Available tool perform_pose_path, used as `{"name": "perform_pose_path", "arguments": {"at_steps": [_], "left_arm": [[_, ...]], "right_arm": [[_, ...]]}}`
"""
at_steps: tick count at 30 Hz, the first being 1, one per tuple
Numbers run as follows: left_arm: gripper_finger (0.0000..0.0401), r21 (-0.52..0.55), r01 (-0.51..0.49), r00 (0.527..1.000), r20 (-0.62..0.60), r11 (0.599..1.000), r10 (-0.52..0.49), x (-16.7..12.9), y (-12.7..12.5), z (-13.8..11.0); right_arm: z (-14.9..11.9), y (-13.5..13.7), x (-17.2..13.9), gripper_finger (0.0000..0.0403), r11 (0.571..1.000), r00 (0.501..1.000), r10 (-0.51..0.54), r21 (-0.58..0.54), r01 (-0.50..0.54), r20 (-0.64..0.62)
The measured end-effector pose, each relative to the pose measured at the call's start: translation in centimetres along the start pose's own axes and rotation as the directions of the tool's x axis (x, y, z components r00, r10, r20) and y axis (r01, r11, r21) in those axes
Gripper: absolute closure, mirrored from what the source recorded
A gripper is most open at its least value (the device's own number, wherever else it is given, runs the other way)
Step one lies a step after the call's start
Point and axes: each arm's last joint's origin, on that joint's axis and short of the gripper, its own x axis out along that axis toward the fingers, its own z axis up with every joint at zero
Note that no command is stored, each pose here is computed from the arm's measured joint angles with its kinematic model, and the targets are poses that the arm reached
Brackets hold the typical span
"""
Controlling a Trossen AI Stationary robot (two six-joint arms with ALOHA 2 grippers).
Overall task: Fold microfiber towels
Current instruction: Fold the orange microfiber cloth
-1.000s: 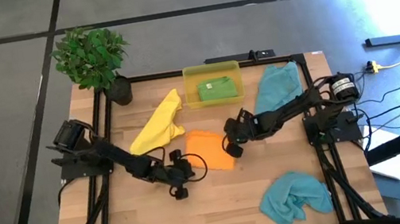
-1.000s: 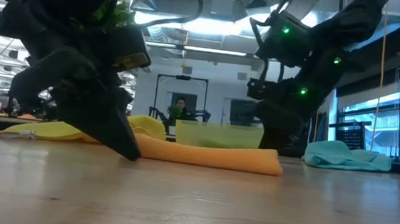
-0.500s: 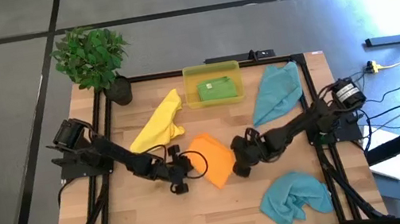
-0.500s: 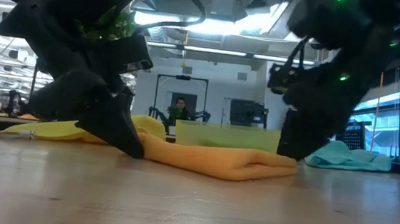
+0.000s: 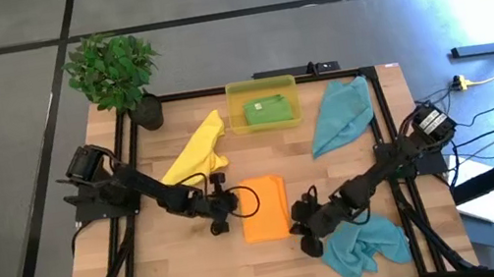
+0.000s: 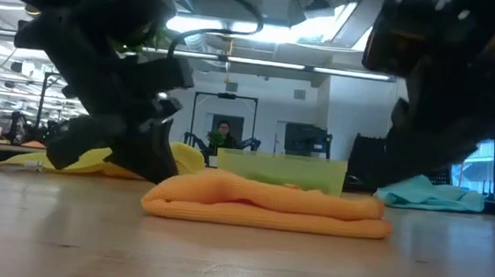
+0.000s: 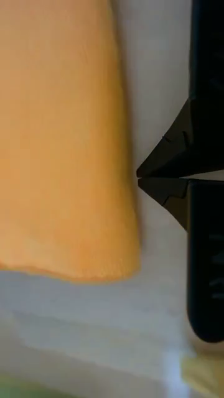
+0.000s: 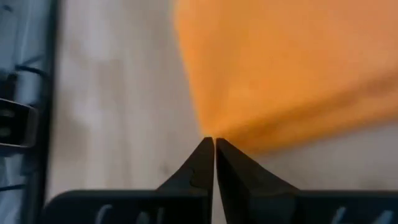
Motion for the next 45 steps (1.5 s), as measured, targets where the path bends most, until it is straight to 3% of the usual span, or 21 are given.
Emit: {"name": "perform_pose_path", "arguments": {"at_steps": [5,10,16,22,30,33,40,45], "left_arm": [[0.0401,0.012,-0.047,0.995,-0.089,0.999,0.048,-1.7,1.6,-0.6],[0.0401,-0.018,0.003,1.0,0.017,1.0,-0.002,-5.5,1.2,0.7],[0.0401,0.057,0.126,0.957,0.257,0.99,-0.137,-7.7,-2.8,2.4],[0.0398,0.191,0.221,0.893,0.356,0.956,-0.277,-7.1,-6.4,2.5],[0.0324,0.214,0.311,0.871,0.324,0.926,-0.368,-5.7,-8.1,2.8],[0.0288,0.229,0.3,0.871,0.33,0.926,-0.364,-5.5,-8.9,3.9],[0.0227,0.313,0.175,0.942,0.221,0.933,-0.251,-4.1,-10.0,5.0],[0.0207,0.318,0.176,0.941,0.223,0.932,-0.254,-3.9,-10.3,5.5]], "right_arm": [[-0.1,0.7,-0.3,0.0383,0.999,0.999,0.029,-0.033,-0.028,0.03],[-0.1,1.2,-0.7,0.0383,0.994,0.998,0.025,-0.104,-0.018,0.06],[-0.1,1.2,-0.8,0.0383,0.982,0.997,0.007,-0.19,0.009,0.082],[0.0,1.2,-0.8,0.0375,0.935,0.996,0.011,-0.354,0.023,0.093],[-0.4,1.7,-0.9,0.031,0.82,0.996,0.027,-0.572,0.029,0.09],[-0.4,1.8,-0.9,0.0281,0.814,0.994,0.014,-0.579,0.052,0.11],[-1.2,1.7,-0.3,0.023,0.801,0.995,-0.011,-0.594,0.068,0.1],[-2.0,2.3,0.7,0.0204,0.74,0.997,-0.035,-0.67,0.068,0.063]]}}
